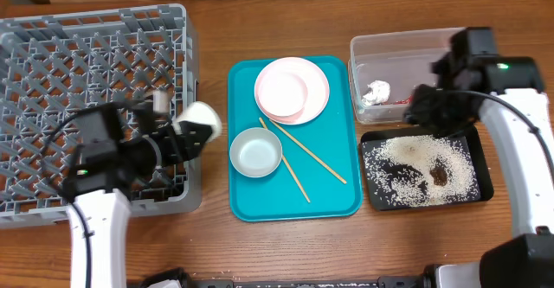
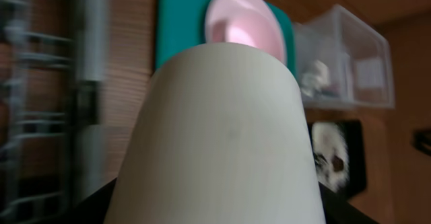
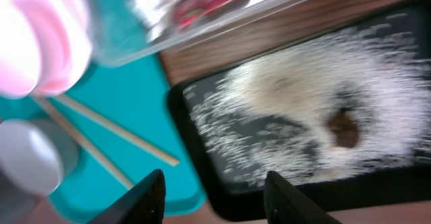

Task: Sort waste into correct bins and load items into the dishwasher
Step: 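Place the white cup upside down in the dish rack with left gripper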

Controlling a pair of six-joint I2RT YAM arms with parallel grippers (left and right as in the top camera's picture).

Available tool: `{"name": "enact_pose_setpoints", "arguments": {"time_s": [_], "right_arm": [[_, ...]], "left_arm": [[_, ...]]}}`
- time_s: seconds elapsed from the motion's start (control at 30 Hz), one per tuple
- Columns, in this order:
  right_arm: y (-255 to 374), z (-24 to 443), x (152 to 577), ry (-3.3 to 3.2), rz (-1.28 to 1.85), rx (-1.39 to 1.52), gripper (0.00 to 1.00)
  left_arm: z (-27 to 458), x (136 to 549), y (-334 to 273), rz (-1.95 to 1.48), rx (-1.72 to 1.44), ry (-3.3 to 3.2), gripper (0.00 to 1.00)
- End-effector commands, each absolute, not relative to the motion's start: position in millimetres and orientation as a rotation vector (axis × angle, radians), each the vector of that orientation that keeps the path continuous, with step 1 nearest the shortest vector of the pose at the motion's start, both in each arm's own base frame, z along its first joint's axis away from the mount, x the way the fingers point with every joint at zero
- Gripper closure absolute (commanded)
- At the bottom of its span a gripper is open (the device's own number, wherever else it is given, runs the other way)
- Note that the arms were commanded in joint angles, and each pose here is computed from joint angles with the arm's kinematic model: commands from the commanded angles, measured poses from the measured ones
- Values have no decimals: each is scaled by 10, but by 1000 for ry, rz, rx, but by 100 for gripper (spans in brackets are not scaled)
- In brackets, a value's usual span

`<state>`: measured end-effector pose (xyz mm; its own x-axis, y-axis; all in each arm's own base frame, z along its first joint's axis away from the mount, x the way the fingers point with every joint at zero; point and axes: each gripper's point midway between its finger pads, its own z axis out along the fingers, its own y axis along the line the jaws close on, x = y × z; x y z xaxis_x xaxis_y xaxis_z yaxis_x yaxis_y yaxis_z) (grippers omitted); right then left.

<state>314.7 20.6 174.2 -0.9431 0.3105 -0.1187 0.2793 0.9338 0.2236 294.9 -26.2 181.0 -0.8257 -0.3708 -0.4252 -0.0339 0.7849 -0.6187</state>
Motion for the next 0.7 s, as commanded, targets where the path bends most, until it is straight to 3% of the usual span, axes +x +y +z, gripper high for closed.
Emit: {"name": "enact_pose_setpoints", "arguments": {"time_s": [0.0,0.13,0.27,0.67], "right_arm": [[-102,1980,3119,2834,206,512,51],[-121,1996,3113,2826,228,529,51],[-115,1996,3115,2826,229,527,51],[-86,1999,3112,2828,253,523,51]], "left_arm": [[2075,2931,514,-358,-490,2421,96],[2071,2631,1222,64,-754,2438,96],[1958,2520,1513,239,-903,2437,96],[1230,2745,1535,146,-959,2655,92]]}}
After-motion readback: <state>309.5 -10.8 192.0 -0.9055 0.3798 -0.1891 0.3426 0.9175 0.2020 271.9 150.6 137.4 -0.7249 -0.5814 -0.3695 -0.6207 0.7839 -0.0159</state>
